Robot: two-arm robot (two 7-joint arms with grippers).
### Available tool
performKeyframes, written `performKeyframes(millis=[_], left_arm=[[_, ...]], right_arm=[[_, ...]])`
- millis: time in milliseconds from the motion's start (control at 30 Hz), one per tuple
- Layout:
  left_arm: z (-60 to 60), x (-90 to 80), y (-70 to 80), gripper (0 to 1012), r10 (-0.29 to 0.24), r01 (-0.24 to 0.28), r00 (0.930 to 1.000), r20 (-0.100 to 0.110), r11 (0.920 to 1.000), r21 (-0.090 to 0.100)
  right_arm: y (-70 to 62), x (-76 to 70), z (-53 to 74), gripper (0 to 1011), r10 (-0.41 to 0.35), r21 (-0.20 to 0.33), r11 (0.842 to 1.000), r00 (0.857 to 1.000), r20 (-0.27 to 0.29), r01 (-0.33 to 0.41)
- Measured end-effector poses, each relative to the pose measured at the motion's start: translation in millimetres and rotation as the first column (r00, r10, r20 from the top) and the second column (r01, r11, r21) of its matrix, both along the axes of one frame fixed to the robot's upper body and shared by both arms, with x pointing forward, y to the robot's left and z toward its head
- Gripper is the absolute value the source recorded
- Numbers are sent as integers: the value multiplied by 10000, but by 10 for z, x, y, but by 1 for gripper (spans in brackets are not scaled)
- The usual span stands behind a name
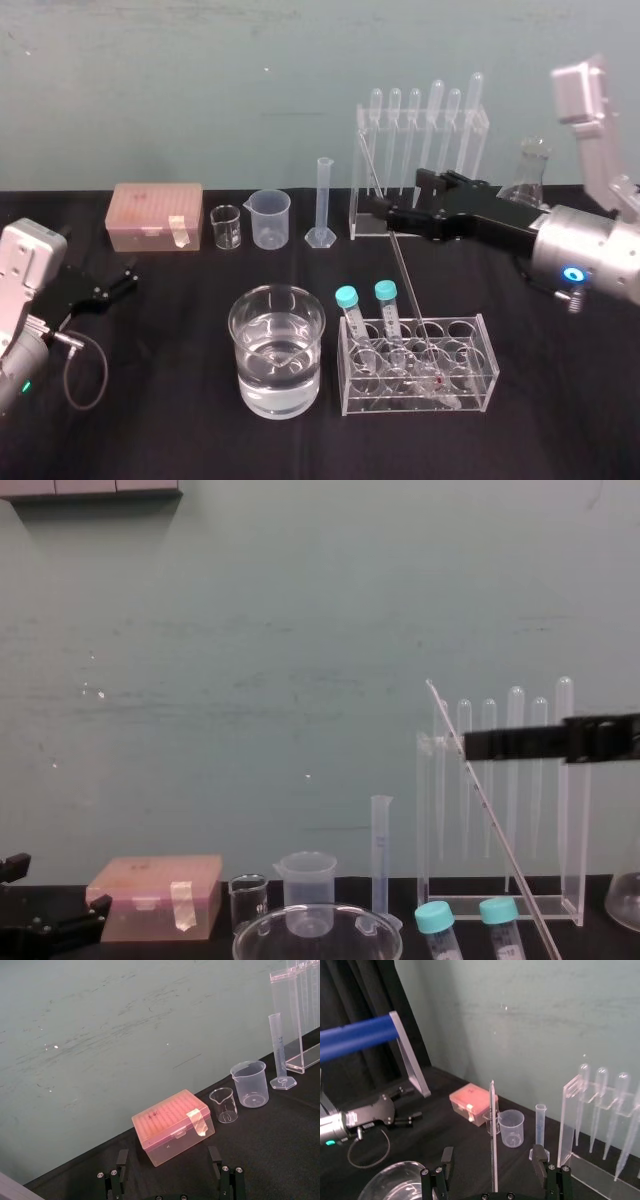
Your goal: Hold the thermometer with one hand and immerse one end into the beaker, then reinsert it into the test tube rack.
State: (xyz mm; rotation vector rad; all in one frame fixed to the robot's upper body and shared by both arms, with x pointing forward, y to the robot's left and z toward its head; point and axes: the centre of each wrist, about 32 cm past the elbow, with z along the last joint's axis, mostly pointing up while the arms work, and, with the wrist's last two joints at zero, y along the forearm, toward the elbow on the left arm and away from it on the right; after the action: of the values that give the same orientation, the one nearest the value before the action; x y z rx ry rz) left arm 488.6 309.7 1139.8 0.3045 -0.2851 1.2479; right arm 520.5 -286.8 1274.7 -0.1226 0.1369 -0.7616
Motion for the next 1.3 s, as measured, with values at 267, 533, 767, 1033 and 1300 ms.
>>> performKeyframes(millis=[267, 533, 767, 1033, 1300], left_arm=[[0, 0, 0, 1008, 0, 0, 10000, 0, 10000, 0], [0, 0, 0, 1008, 0, 0, 10000, 0, 10000, 0], [0, 0, 0, 1008, 0, 0, 10000, 0, 10000, 0], [0, 0, 0, 1008, 0, 0, 10000, 0, 10000, 0], [0, 0, 0, 1008, 0, 0, 10000, 0, 10000, 0]], right_arm=[[208, 190, -110, 1003, 214, -512, 9984, 9996, -197, -224], [268, 264, -120, 1002, 199, -608, 9979, 9997, -154, -208], [280, 311, -99, 1003, 133, -632, 9979, 9999, 8, -132], [287, 323, -88, 1003, 183, -658, 9977, 9997, 170, -172], [287, 324, -83, 1003, 190, -655, 9977, 9996, 189, -177]])
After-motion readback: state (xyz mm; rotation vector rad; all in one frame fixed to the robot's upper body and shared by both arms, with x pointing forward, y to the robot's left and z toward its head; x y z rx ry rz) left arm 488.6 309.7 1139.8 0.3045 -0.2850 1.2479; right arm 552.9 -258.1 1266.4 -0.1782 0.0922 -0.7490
